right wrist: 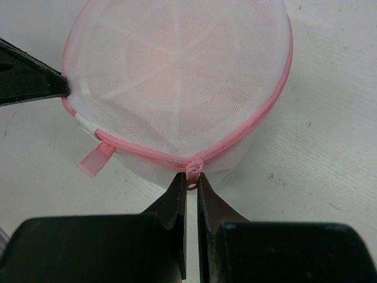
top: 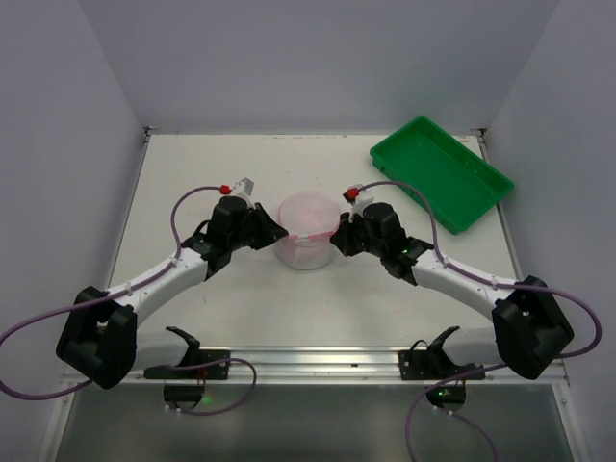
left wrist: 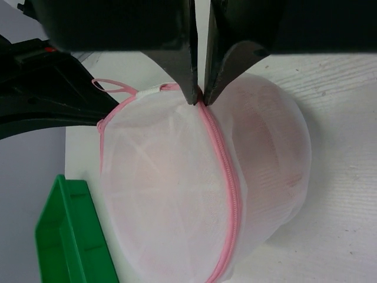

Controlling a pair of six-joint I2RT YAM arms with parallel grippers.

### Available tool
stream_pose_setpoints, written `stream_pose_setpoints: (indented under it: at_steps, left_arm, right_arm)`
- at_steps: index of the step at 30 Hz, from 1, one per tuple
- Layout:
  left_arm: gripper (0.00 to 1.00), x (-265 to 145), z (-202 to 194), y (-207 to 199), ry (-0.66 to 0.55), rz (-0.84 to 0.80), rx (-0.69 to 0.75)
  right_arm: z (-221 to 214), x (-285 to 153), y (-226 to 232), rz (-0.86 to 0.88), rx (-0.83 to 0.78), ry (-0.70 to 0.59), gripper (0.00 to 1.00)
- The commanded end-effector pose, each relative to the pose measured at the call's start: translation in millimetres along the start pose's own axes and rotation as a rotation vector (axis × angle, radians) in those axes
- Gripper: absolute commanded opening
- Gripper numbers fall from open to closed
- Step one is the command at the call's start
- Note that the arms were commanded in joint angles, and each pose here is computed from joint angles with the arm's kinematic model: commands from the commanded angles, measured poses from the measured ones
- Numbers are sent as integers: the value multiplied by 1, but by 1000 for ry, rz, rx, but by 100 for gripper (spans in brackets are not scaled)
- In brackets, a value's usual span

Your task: Unzip the laundry bag and remove the bra

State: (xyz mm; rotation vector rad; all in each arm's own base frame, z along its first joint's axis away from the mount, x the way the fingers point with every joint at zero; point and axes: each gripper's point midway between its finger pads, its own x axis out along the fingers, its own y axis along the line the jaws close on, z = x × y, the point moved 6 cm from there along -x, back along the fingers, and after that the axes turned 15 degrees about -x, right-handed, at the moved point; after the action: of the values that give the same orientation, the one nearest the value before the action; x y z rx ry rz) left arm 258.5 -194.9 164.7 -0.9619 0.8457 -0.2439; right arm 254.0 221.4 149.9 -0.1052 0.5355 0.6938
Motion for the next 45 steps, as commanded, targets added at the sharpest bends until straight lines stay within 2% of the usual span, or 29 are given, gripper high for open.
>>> stream_pose_setpoints:
  at_steps: [1,5,11,18,21,23,25,26,27,31,35,38,42,43,45]
  left_arm:
    - [11,-1,16,-10,-59,-8,76]
    - [2,-4,26,6,-46,51,187]
    - [0,1,35,6,37,71,395]
    - [0,8,58,-29,59,-10,542]
    - [42,8,66,-32,27,-7,557]
    - [64,8,71,-33,8,11,513]
    - [82,5,70,-35,2,26,429]
    - [97,0,66,-33,1,32,388]
    - [100,-4,63,-31,-1,35,346]
    - [100,-25,39,-21,-34,33,131]
    - [100,-36,3,-32,-18,-17,101]
    - [98,-31,-8,-33,-30,-8,80]
    - [80,-20,-14,-29,-8,-16,59]
    - [67,-14,-14,-27,-5,-9,60]
    - [56,-10,-14,-27,-7,-6,58]
  right_arm:
    - [19,-15,-7,-68,-23,-67,0]
    - [15,-31,-15,-108,-22,-45,0]
    - [8,-47,-2,-4,-28,14,0]
    - [4,-47,15,94,-18,36,0]
    - [14,-47,24,131,10,-1,0]
    - [20,-44,34,160,46,-17,0]
    - [29,-36,48,190,81,-34,0]
    - [30,-33,53,200,94,-34,0]
    - [33,-27,62,214,98,-41,0]
    - [45,-15,82,235,143,-52,0]
    - [46,-8,94,242,136,-52,0]
    - [47,-4,96,244,134,-50,0]
    - [43,-3,95,239,137,-39,0]
    - [41,-4,95,238,135,-36,0]
    - [40,-7,94,236,134,-33,0]
